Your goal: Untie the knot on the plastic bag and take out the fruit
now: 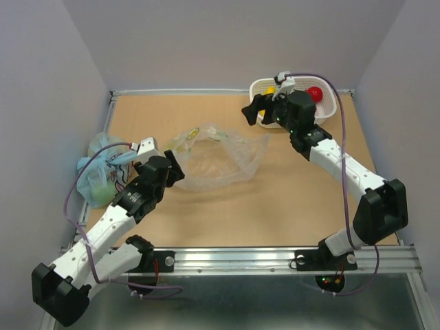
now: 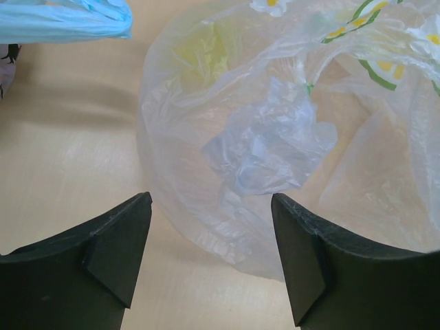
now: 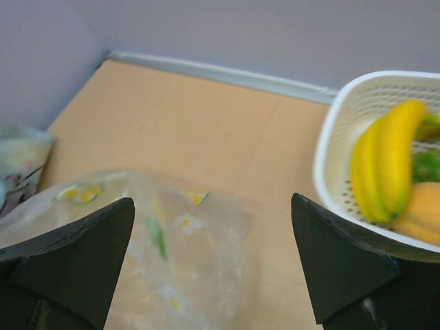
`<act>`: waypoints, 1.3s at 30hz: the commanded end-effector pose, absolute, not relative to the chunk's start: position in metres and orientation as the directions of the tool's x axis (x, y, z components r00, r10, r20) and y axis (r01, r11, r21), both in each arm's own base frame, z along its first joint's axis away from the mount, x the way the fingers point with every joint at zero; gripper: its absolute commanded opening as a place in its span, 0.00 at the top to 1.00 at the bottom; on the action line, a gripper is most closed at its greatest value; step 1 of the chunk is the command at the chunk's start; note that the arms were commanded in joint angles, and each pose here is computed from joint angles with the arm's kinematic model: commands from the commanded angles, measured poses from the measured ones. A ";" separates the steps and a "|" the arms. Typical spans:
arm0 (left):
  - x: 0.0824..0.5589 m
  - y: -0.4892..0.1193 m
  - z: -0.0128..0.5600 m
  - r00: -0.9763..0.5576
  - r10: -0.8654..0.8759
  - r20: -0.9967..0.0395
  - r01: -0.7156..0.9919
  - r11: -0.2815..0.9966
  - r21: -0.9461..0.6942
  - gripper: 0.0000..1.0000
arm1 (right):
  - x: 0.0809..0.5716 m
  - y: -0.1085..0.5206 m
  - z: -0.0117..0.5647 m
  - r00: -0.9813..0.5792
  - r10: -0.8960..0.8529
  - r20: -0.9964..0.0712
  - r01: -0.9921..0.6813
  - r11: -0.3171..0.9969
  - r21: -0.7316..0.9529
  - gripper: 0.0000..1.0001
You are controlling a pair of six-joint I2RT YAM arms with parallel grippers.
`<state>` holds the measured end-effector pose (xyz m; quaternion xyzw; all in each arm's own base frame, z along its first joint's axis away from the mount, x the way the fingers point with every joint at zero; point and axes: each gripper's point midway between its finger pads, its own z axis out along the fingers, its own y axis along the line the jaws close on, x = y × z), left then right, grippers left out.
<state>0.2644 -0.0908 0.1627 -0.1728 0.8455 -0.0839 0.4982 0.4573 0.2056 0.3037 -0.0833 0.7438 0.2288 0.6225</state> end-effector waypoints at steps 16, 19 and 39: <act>0.298 -0.088 0.201 -0.463 -0.093 -0.881 -0.122 0.992 -0.041 0.01 | 0.351 0.301 0.264 -0.296 -0.001 -0.955 -0.737 0.636 0.227 0.00; 0.305 -0.091 0.195 -0.491 -0.045 -0.870 -0.090 0.996 -0.001 0.01 | 0.345 0.303 0.258 -0.308 -0.018 -0.951 -0.753 0.616 0.232 0.00; 0.324 -0.064 0.103 -0.614 -0.212 -0.760 -0.284 0.958 -0.038 0.02 | 0.312 0.312 0.196 -0.403 -0.122 -0.907 -0.777 0.569 0.269 0.00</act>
